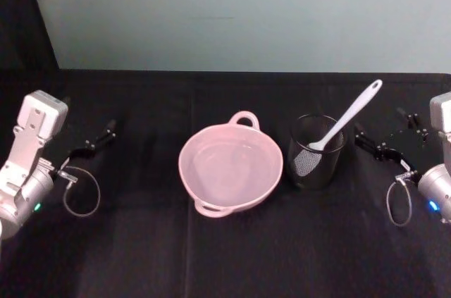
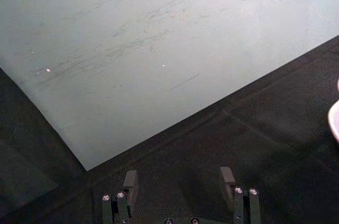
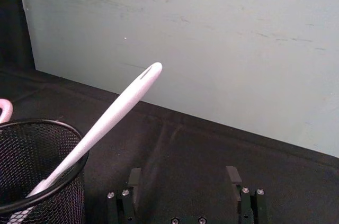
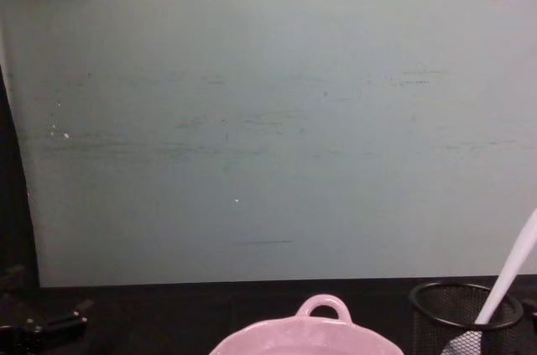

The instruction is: Use the one hand to pick up the spoon and stir the clear water in the bowl.

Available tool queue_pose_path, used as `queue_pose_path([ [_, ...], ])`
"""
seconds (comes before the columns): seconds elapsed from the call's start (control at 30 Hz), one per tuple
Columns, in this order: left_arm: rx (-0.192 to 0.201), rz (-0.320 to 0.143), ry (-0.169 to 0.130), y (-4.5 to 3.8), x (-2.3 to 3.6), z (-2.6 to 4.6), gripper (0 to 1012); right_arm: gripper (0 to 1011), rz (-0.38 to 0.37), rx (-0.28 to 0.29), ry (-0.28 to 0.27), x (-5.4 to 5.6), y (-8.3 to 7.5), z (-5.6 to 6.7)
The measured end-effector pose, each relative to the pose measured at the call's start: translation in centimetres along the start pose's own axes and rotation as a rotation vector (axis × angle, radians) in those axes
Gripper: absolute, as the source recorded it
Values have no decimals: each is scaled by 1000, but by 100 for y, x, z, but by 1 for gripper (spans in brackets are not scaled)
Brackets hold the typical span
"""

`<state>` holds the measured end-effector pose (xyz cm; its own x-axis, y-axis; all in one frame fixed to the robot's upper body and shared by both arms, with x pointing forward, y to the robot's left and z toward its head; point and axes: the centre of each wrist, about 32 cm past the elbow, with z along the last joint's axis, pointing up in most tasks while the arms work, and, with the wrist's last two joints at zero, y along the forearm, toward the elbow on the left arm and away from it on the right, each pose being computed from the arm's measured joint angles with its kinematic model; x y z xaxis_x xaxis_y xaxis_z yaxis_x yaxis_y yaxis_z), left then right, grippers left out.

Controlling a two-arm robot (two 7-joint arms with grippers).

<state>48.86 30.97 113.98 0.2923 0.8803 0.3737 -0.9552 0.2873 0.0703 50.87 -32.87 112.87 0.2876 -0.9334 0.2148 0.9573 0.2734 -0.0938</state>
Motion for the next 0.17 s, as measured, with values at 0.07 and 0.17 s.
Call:
queue_pose_path([
  [0.07, 0, 0, 0, 0, 0, 0, 1011, 1003, 0, 0, 0, 0, 0, 0],
  [0.17, 0, 0, 0, 0, 0, 0, 1011, 1003, 0, -1, 0, 1, -2, 0],
])
